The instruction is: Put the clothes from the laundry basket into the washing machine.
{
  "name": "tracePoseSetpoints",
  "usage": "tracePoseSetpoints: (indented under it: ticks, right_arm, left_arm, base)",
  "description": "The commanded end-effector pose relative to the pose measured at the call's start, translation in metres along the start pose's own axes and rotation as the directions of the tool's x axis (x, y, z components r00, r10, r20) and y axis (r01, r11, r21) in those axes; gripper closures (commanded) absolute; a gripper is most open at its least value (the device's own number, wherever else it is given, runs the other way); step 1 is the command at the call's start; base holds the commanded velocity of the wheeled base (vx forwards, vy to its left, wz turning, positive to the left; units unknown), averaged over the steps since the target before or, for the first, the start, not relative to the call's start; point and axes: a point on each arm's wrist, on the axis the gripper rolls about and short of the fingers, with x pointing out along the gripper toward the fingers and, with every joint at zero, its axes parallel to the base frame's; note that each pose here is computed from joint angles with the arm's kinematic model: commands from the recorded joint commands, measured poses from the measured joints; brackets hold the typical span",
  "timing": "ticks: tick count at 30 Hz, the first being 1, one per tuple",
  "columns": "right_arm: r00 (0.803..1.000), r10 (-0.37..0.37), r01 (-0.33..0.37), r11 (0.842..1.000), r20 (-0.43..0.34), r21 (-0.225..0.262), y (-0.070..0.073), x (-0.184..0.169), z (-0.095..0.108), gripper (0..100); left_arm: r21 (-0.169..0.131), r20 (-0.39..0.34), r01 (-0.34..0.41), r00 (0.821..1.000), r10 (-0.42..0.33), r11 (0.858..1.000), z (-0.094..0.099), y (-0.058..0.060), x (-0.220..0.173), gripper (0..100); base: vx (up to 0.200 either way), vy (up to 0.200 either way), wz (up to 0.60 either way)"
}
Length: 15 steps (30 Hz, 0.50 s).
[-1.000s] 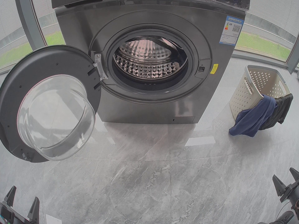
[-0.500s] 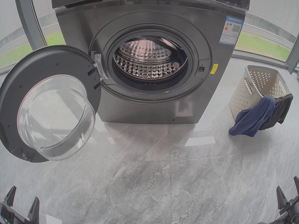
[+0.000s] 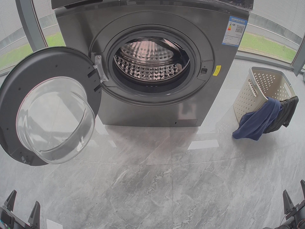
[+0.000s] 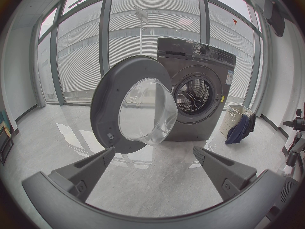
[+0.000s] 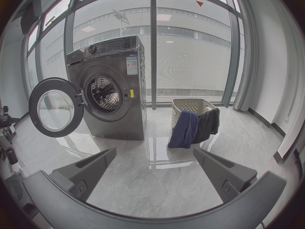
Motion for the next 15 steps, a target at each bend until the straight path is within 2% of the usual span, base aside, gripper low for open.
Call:
tracePoseSetpoints:
  ticks: [1,9,15]
  right_arm:
    - [1.000,0.000,0.000,1.000,-0.001,0.000,0.0000,0.0001,-0.0034,0]
    - [1.000,0.000,0.000,1.000,-0.001,0.000,0.0000,0.0001,-0.0034,0]
    - [1.000,-0.001,0.001,1.000,-0.001,0.000,-0.0001,0.0001,-0.0034,0]
  left_arm:
    - [0.000,0.000,-0.001,1.000,0.001,1.000,-0.0048,0.0002,0.0000,0]
    - [0.002,0.000,-0.001,1.000,0.001,1.000,-0.0048,0.0002,0.0000,0]
    - [0.002,0.000,-0.001,1.000,0.001,1.000,-0.0048,0.0002,0.0000,0]
  base:
    - [0.000,0.000,0.00]
    - [0.000,0.000,0.00]
    - [0.200,0.000,0.00]
